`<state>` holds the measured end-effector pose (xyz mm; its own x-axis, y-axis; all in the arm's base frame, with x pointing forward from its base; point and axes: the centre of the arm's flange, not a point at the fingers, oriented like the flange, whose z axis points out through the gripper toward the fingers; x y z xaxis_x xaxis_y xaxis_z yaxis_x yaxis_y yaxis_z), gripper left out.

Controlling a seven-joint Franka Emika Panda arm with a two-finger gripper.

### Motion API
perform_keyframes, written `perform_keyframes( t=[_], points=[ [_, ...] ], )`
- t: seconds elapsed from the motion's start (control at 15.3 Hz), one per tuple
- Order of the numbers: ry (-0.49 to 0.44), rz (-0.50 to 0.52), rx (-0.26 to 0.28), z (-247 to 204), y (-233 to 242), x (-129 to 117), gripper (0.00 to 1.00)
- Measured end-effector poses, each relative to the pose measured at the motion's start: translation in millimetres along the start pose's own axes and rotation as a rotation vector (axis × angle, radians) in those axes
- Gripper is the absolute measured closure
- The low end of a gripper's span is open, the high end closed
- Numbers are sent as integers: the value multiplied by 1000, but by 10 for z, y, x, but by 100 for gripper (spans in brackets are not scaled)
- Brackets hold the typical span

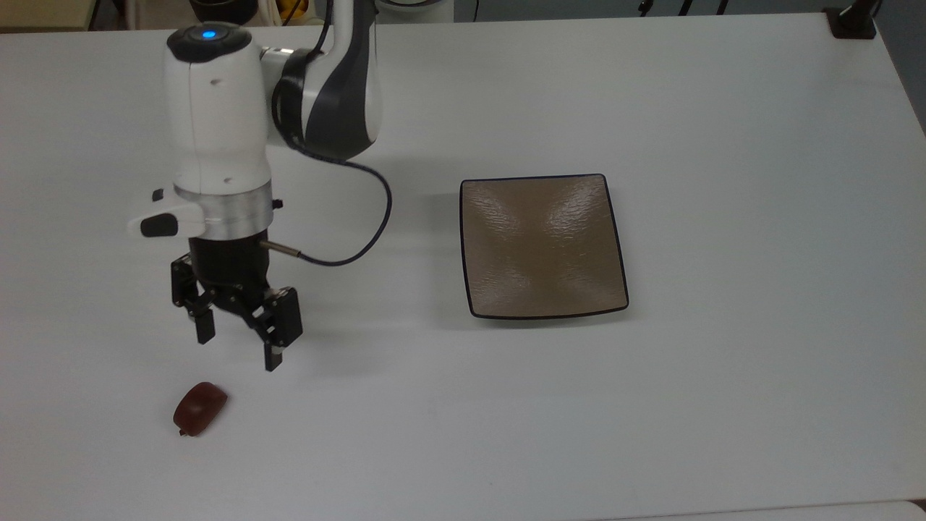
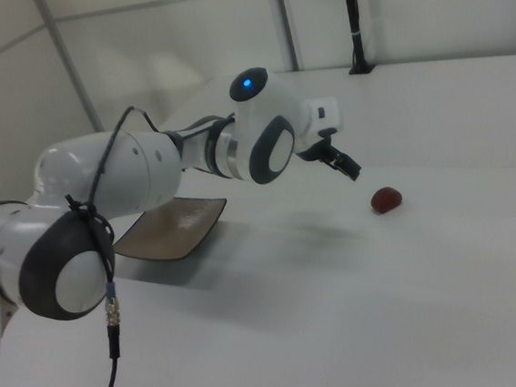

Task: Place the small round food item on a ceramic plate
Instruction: 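Lower the open gripper down around the small red food item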

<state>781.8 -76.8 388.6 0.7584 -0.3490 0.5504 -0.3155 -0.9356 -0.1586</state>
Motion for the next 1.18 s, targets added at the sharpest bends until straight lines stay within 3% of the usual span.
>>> perform_keyframes(
  t=[0.46, 0.92, 1.18],
  points=[
    [56, -21, -11, 475, 127, -34, 0],
    [82, -27, -42, 652, 304, 19, 0],
    [93, -40, -56, 862, 402, -92, 0]
  ],
)
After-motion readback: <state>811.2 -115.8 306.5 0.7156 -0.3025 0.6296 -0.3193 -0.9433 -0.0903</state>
